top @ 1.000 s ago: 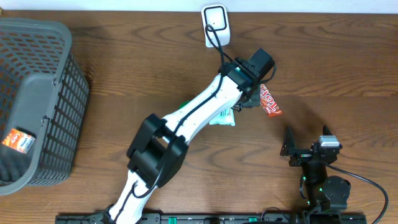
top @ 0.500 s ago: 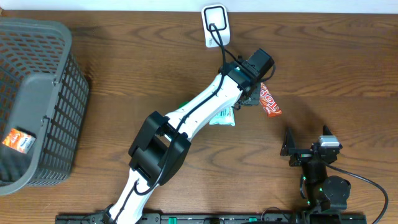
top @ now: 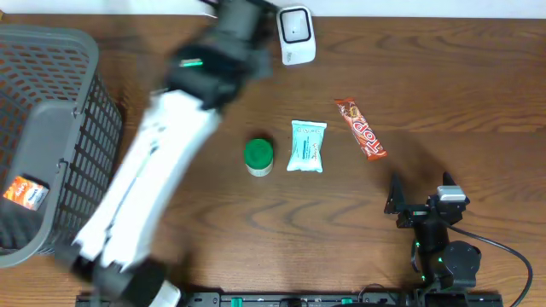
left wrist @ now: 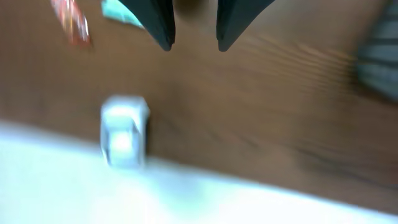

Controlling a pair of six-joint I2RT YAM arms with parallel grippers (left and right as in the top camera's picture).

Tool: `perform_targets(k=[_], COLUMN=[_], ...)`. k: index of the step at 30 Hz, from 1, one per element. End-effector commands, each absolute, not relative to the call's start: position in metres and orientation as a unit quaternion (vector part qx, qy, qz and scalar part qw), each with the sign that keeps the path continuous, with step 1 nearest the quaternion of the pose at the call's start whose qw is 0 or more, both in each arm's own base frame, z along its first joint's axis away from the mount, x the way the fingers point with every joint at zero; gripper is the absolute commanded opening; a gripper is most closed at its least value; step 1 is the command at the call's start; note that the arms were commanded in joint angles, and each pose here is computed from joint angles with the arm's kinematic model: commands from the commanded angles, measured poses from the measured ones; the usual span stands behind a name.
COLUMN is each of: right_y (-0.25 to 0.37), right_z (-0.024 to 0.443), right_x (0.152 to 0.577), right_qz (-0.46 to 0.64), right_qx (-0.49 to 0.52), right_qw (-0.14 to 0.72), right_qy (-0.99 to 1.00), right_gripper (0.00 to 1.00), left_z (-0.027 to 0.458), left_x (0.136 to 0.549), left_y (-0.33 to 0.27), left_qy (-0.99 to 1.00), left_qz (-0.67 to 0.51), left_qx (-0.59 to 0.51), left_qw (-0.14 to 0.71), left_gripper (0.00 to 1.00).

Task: Scan the item barcode
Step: 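Drop the red bar right of the tissue pack, then move the left gripper back into the basket toward the orange snack pack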

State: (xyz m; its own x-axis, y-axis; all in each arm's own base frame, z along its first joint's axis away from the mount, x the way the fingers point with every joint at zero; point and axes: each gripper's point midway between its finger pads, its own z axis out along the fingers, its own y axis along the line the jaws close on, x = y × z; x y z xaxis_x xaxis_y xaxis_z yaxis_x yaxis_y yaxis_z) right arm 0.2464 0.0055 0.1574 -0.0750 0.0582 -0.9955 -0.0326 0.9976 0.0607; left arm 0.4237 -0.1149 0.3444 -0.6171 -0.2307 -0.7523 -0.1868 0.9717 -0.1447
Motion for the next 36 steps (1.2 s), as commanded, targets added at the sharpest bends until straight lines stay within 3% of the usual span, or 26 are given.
perform_targets(k=[1,4,5,9,13,18,31,36], right_y=[0.007,0.007,0.007,0.007,0.007,0.007,0.007,0.007], right_z=[0.157,0.157,0.157,0.157,0.157,0.157,0.157,0.157], right_x=[0.246,0.246,0.246,0.246,0.246,0.246,0.246,0.246], right_qz=[0.038,0.038,0.038,0.038,0.038,0.038,0.038,0.038], right_qx=[0.011,0.011,0.011,0.011,0.011,0.011,0.011,0.011], right_qw=[0.679,0.679,0.679,0.679,0.679,0.679,0.679,0.679], right_qy=[0.733,0.733,0.733,0.733,0.733,0.733,0.733,0.733], right_gripper=[0.99,0.99,0.99,0.99,0.99,0.99,0.99,0.99], left_z=[0.386,0.394,0.391,0.368,0.335,0.297,0.179,0.165], left_x=[0.408,0.385,0.375,0.335,0.289,0.258,0.212,0.201], left_y=[-0.029,0.044,0.069,0.135,0.188,0.222,0.273,0.294], left_qy=[0.864,0.839,0.831,0.808,0.757,0.715,0.681,0.694], left_qz=[0.019,0.051,0.065,0.108,0.135,0.157,0.193,0.209], left_qx=[-0.198,-0.291,-0.326,-0.433,-0.556,-0.628,-0.682,-0.664], left_qw=[0.463,0.457,0.446,0.386,0.316,0.263,0.182,0.184], left_gripper=[0.25,0.25,0.30,0.63,0.65,0.65,0.66,0.76])
